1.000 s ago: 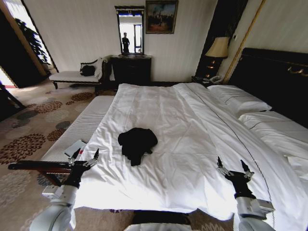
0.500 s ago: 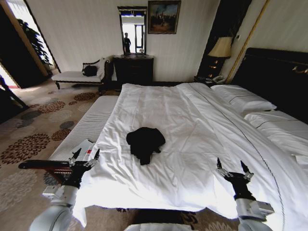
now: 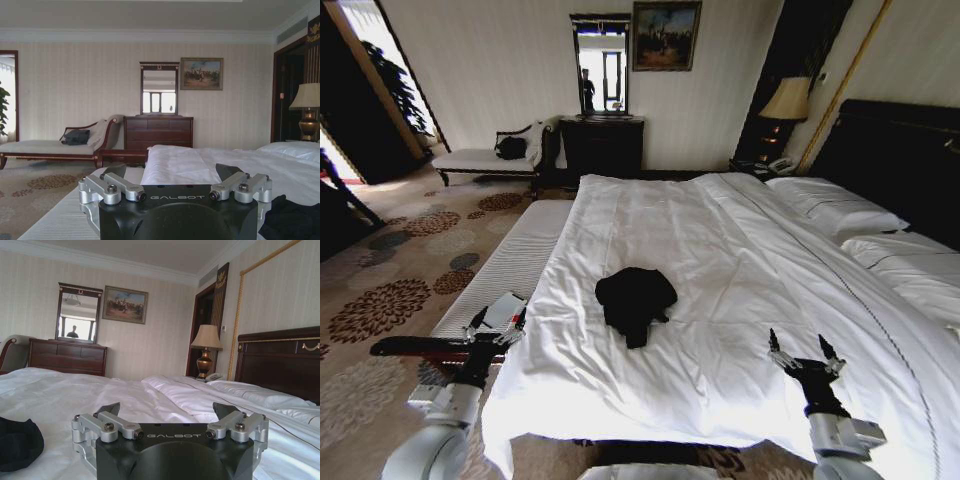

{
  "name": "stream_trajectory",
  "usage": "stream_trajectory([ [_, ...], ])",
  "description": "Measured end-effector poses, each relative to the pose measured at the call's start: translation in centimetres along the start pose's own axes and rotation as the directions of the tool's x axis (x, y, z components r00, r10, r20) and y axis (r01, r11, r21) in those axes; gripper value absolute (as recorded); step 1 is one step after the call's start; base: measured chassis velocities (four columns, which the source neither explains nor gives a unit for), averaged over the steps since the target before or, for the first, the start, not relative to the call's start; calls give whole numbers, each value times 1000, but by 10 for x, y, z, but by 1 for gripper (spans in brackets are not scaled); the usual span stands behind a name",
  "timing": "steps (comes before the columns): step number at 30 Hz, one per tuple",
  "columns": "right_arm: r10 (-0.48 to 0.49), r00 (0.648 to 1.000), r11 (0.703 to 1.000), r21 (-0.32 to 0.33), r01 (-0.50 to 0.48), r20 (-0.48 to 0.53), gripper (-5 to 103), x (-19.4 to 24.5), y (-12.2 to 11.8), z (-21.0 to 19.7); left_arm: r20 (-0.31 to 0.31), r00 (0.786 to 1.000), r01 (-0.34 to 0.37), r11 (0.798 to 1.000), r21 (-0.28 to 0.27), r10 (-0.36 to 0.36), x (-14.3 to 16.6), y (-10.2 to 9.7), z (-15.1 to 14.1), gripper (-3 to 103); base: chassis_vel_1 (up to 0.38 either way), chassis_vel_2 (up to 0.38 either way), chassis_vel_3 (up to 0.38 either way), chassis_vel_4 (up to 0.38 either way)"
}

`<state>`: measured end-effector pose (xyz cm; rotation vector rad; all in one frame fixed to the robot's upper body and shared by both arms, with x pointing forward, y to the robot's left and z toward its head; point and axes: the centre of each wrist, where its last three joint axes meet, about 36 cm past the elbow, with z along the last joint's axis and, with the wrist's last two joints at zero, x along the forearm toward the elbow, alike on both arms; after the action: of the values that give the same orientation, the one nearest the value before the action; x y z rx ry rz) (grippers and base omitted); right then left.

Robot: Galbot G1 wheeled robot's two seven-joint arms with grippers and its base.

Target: Fold the clothes on the bed.

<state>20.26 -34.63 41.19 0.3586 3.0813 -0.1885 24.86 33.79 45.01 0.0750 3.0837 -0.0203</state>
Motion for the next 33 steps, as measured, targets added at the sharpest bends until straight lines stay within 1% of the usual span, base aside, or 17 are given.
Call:
stream_trajectory([
  [9, -1, 1000, 1000, 2, 1, -2, 100, 0, 1, 0, -2, 1000, 1, 1000, 0, -1, 1, 0, 0, 100, -15, 98, 30, -92],
  [14, -5, 1000, 1000, 16, 5, -2, 100, 0, 0, 1, -5, 1000, 2, 1000, 0, -2, 2, 0, 0, 100, 0, 0, 0, 0],
  [33, -1, 1000, 1000, 23, 1, -1, 100, -1, 0, 0, 4, 1000, -4, 1000, -2, 4, 2, -2, -4, 100, 0, 0, 0, 0],
])
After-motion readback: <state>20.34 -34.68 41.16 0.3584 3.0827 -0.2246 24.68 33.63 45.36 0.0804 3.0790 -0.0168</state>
